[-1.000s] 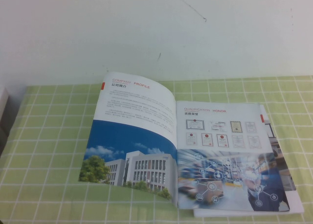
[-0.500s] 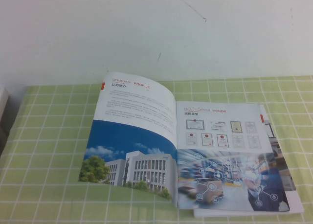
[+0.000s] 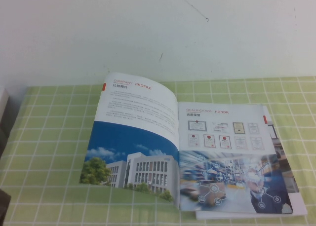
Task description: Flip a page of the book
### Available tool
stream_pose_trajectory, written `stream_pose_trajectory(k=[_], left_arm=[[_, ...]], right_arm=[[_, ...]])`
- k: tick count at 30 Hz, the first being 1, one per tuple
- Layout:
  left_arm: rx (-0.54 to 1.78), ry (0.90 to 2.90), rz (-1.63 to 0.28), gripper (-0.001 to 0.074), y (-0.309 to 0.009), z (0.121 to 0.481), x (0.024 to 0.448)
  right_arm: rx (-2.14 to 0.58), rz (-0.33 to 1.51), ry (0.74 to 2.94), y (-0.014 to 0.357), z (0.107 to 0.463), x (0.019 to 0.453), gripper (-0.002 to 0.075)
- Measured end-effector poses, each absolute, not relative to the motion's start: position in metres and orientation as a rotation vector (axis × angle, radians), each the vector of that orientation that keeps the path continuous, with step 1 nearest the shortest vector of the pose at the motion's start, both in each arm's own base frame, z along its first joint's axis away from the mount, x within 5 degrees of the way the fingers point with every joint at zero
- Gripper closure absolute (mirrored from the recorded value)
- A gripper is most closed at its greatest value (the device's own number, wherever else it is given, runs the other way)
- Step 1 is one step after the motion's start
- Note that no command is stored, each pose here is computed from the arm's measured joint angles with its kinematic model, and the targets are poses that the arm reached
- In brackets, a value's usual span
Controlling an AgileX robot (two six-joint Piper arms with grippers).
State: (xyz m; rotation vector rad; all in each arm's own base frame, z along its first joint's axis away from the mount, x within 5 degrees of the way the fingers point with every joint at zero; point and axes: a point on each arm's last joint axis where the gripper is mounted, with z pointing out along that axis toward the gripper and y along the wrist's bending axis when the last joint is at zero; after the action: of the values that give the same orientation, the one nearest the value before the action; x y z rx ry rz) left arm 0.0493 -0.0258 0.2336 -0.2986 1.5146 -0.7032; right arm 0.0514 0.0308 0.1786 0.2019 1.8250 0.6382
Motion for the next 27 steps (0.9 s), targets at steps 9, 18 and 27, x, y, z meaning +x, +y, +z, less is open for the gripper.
stream_pose_trajectory(k=[9,18,27], left_arm=[[0.247,1.896,-0.492,0.0738,-0.041,0.301,0.079],[0.563,2.019,-0.404,0.0738,-0.052,0.359,0.135],[0.845,2.136,-0.31,0.0738,-0.102,0.369,0.188]], right_arm=[[-0.003,0.595,2.002,0.038,0.187,0.064,0.0729],[-0.348,0.43,2.121,0.038,0.239,0.097,0.0729],[-0.525,0.432,2.253,0.039,0.262,0.128,0.0729]])
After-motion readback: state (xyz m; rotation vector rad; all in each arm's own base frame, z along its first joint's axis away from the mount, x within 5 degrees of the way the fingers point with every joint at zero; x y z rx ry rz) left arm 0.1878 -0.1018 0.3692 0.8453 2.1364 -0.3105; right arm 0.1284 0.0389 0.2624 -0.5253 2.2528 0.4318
